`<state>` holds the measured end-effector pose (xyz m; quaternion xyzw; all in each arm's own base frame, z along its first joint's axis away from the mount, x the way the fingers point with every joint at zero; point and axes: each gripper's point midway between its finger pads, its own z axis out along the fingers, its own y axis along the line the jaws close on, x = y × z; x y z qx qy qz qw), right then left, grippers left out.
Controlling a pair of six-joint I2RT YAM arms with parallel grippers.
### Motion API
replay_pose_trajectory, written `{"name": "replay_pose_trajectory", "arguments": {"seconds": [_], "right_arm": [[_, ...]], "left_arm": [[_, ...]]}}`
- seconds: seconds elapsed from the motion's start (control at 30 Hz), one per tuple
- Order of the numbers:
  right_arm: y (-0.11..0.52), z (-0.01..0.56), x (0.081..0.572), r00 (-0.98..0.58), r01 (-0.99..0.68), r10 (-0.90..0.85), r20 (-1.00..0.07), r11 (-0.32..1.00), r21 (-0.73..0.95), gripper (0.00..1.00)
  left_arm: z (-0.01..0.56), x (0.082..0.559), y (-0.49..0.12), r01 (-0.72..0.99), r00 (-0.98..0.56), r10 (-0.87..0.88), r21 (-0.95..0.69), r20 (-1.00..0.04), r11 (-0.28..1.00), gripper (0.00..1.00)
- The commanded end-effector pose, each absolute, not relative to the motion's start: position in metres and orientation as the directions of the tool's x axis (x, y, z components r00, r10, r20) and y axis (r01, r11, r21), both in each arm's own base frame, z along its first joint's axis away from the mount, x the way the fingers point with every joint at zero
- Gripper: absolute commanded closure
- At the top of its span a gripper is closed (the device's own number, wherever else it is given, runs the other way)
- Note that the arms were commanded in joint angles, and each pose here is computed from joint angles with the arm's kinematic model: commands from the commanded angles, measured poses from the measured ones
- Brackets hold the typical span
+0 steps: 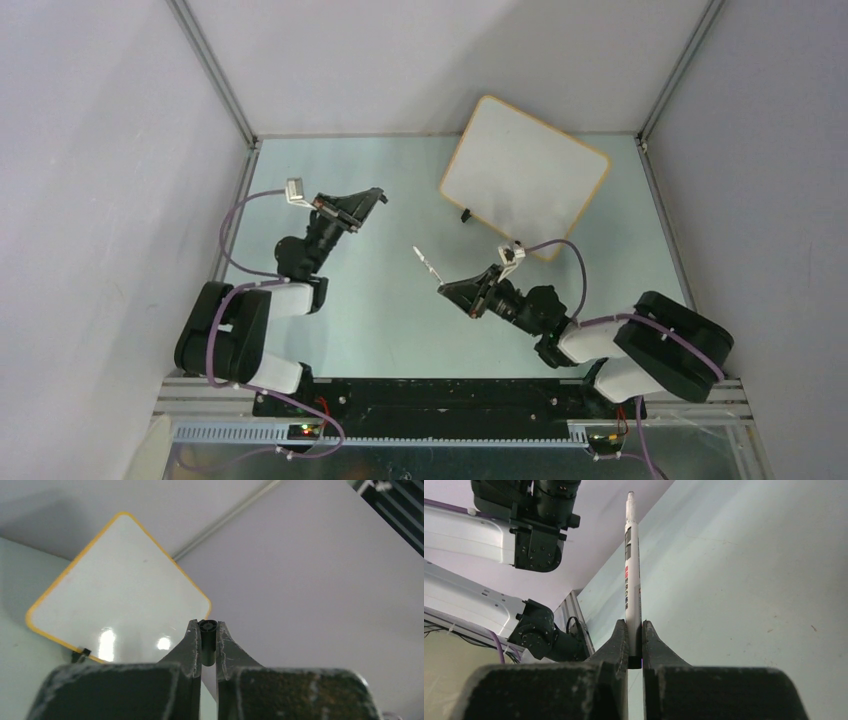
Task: Write a sentence on the whiteboard
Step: Open the whiteboard marker at the center of the board, then place the pen cap at the center of the board.
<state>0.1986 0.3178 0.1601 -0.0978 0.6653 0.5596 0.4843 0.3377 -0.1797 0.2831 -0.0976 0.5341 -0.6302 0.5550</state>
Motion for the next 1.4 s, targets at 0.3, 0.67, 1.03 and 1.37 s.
{"name": "replay_pose_trajectory", "arguments": {"seconds": [0.3,0.67,1.03,1.37], "right_arm": [[0.283,0.178,0.211,-0.36,-0.635,0.502,-0.787,0.486,0.601,1.0],[0.277,0.18,0.214,-0.337,-0.621,0.521,-0.784,0.503,0.601,1.0],[0.269,0.183,0.211,-0.324,-0.615,0.538,-0.778,0.506,0.605,1.0],[0.267,0.182,0.208,-0.322,-0.626,0.541,-0.777,0.494,0.603,1.0]], "left_arm": [[0.182,0.399,-0.104,0.164,-0.316,-0.935,-0.98,-0.159,0.111,1.0],[0.13,0.386,-0.083,-0.255,-0.44,-0.809,-0.809,-0.39,0.529,1.0],[0.11,0.345,-0.046,-0.431,-0.65,-0.546,-0.335,-0.528,0.838,1.0],[0.045,0.32,-0.065,-0.329,-0.846,-0.392,-0.225,-0.362,0.917,1.0]]}}
